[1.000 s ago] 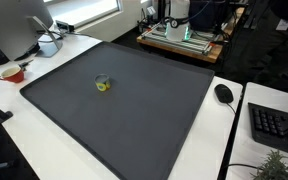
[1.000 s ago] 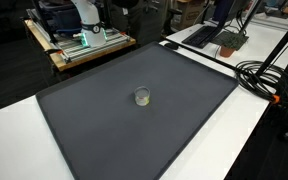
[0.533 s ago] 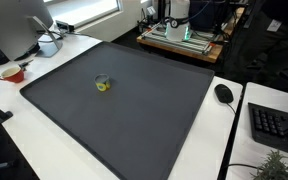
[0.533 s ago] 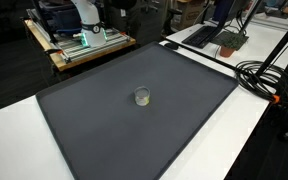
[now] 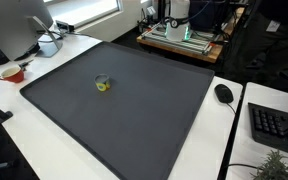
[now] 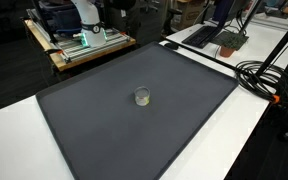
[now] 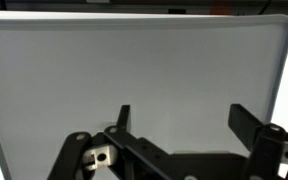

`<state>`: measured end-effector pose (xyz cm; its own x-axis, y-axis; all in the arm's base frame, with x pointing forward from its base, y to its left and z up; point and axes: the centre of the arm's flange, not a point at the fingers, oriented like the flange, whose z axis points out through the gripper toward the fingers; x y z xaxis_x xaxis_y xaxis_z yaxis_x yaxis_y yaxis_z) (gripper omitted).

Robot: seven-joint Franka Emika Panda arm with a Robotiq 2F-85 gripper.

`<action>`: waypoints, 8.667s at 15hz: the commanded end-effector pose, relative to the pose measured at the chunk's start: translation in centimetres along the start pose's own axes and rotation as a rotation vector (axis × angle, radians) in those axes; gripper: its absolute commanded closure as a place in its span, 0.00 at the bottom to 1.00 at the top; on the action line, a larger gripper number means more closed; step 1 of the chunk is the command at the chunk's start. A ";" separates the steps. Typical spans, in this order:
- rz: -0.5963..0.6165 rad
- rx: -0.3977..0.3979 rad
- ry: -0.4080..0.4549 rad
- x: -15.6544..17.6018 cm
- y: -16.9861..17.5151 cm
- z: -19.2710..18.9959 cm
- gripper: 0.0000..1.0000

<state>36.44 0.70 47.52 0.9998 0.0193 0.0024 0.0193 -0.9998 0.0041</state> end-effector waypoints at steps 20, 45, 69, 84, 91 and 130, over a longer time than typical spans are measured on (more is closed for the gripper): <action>-0.726 -0.845 -0.302 5.8 -9.9 15.3 0.00; -1.349 -1.278 -0.675 13.3 -13.3 29.7 0.00; -1.554 -1.228 -0.840 19.8 -7.6 40.2 0.00; -1.529 -1.140 -0.858 23.8 -4.6 42.6 0.00; -1.519 -1.140 -0.879 24.3 -3.9 42.9 0.41; -1.488 -1.195 -0.831 20.9 -5.4 37.3 0.30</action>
<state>57.32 6.32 10.27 -0.0007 0.2789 -0.9603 0.9597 0.2700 0.0777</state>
